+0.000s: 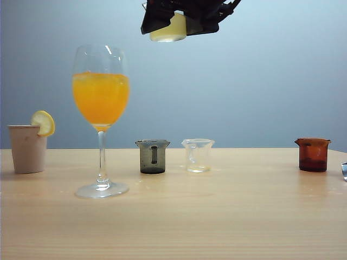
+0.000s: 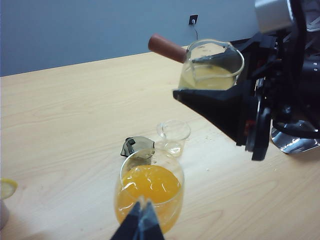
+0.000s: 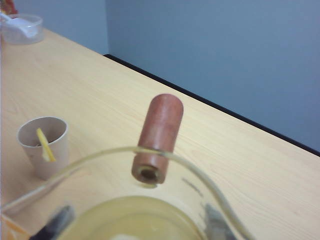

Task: Pick up the third measuring cup from the left, pour the pineapple juice inside into the goblet, and finally put the measuring cup back in its original place.

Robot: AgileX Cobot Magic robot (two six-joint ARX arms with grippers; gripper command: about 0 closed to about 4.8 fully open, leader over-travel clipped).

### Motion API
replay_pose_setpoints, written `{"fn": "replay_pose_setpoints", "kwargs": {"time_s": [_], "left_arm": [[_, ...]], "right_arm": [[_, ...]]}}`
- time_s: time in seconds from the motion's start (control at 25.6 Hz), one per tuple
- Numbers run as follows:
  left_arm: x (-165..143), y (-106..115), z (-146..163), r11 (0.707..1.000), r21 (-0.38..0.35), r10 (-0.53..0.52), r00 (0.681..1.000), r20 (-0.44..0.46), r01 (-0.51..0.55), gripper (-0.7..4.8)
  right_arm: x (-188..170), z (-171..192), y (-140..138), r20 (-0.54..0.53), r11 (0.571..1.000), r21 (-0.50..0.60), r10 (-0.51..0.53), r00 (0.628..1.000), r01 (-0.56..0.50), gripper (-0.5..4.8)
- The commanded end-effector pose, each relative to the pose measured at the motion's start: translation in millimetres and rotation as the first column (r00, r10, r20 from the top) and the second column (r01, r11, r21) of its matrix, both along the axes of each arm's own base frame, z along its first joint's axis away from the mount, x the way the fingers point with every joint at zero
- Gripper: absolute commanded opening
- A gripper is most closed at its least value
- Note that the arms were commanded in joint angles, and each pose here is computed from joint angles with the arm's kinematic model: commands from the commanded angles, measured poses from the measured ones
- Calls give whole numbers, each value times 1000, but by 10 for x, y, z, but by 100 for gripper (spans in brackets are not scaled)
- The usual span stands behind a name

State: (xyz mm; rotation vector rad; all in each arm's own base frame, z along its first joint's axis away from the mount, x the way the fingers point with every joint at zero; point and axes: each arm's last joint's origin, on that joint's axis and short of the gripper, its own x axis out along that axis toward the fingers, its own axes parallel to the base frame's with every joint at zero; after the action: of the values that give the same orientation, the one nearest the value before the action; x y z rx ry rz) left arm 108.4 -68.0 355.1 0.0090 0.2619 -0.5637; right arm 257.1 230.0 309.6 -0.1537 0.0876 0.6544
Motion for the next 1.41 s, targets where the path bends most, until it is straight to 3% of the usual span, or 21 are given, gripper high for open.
{"fn": "replay_pose_setpoints", "kwargs": {"time_s": [0.04, 0.47, 0.86, 1.41], "left_arm": [[-10, 4, 45, 1000, -15, -5, 1000, 22, 6, -5], [-11, 4, 44, 1000, -15, -6, 1000, 22, 6, -5], [-10, 4, 44, 1000, -15, -6, 1000, 22, 6, -5], [-10, 4, 44, 1000, -15, -6, 1000, 22, 6, -5]], "right_arm": [[0, 73, 27, 34, 1000, 17, -8, 999, 7, 170], [94, 108, 189, 17, 1000, 0, 2, 1000, -2, 170], [46, 66, 324, 84, 993, -110, 55, 995, -46, 170], [21, 52, 359, 123, 984, -170, 82, 989, -60, 146]]}}
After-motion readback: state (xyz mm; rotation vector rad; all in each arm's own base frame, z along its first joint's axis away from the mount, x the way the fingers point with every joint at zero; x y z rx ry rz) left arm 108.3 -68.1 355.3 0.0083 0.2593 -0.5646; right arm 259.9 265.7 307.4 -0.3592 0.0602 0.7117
